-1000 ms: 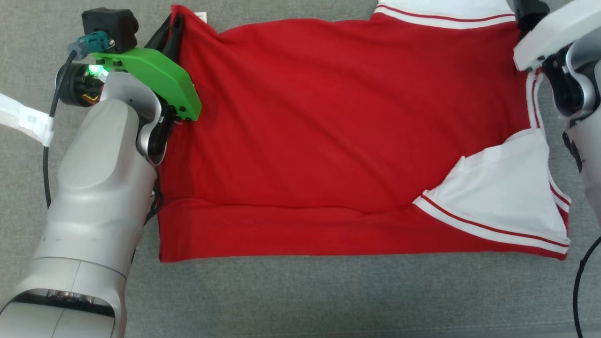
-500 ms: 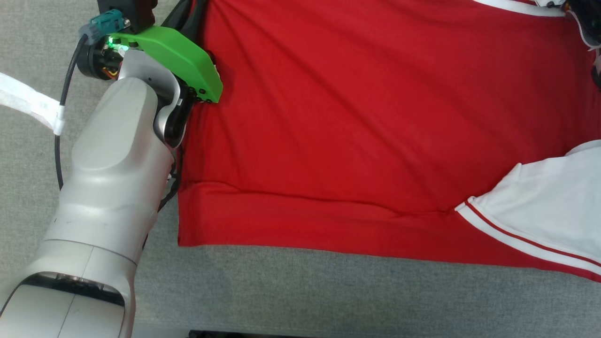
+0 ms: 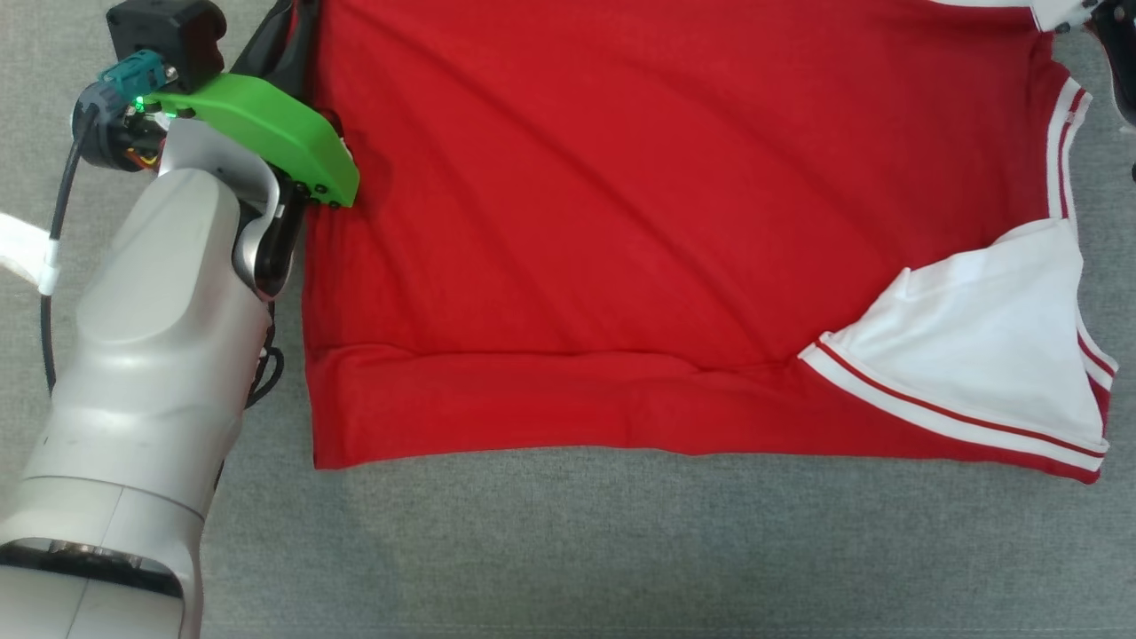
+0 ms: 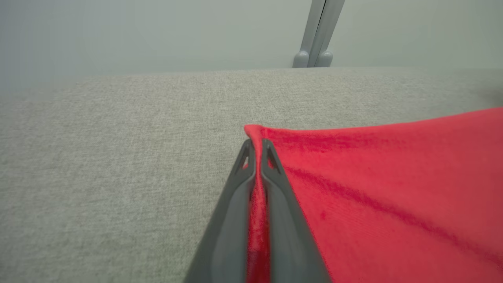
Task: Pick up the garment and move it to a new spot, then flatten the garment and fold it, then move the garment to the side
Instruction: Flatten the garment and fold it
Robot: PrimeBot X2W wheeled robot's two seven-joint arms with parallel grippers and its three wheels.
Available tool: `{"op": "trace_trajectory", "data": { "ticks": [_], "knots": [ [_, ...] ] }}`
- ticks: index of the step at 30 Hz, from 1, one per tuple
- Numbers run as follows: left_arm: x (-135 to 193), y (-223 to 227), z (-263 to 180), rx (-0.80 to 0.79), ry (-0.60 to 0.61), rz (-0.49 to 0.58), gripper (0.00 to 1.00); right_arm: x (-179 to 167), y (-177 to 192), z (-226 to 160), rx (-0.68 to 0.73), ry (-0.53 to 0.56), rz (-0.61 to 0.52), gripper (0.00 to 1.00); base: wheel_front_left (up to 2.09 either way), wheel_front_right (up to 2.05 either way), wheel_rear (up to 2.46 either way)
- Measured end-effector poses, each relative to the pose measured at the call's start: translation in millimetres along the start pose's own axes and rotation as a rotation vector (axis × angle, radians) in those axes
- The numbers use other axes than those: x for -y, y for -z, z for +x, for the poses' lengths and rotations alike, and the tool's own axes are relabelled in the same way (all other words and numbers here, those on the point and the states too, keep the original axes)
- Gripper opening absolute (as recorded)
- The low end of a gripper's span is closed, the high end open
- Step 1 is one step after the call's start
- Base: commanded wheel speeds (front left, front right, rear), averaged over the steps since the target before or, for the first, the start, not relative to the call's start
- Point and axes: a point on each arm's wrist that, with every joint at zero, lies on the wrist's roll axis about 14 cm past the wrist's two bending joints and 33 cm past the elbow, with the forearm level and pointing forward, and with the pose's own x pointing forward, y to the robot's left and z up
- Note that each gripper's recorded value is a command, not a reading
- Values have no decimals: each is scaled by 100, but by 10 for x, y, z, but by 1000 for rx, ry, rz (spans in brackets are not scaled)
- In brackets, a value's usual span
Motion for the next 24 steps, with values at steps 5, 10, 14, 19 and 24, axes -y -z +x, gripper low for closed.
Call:
{"op": "trace_trajectory", "data": {
  "ticks": [5, 10, 14, 19, 24],
  "knots": [
    [68, -138, -121, 62, 17, 28, 0, -15, -124, -336, 99, -22, -2, 0, 0, 0, 0],
    [141, -51, -333, 78, 22, 27, 0, -139, 100, -798, 94, -48, 55, 0, 0, 0, 0],
    [222, 81, -552, 71, 18, 2, 0, -199, 348, -1182, 65, -19, 150, 0, 0, 0, 0],
    [364, 212, -851, 46, 20, -31, 0, -167, 498, -1610, 66, 61, 254, 0, 0, 0, 0],
    [391, 225, -1143, 31, -8, -59, 0, -161, 596, -1976, 63, 125, 312, 0, 0, 0, 0]
  ]
}}
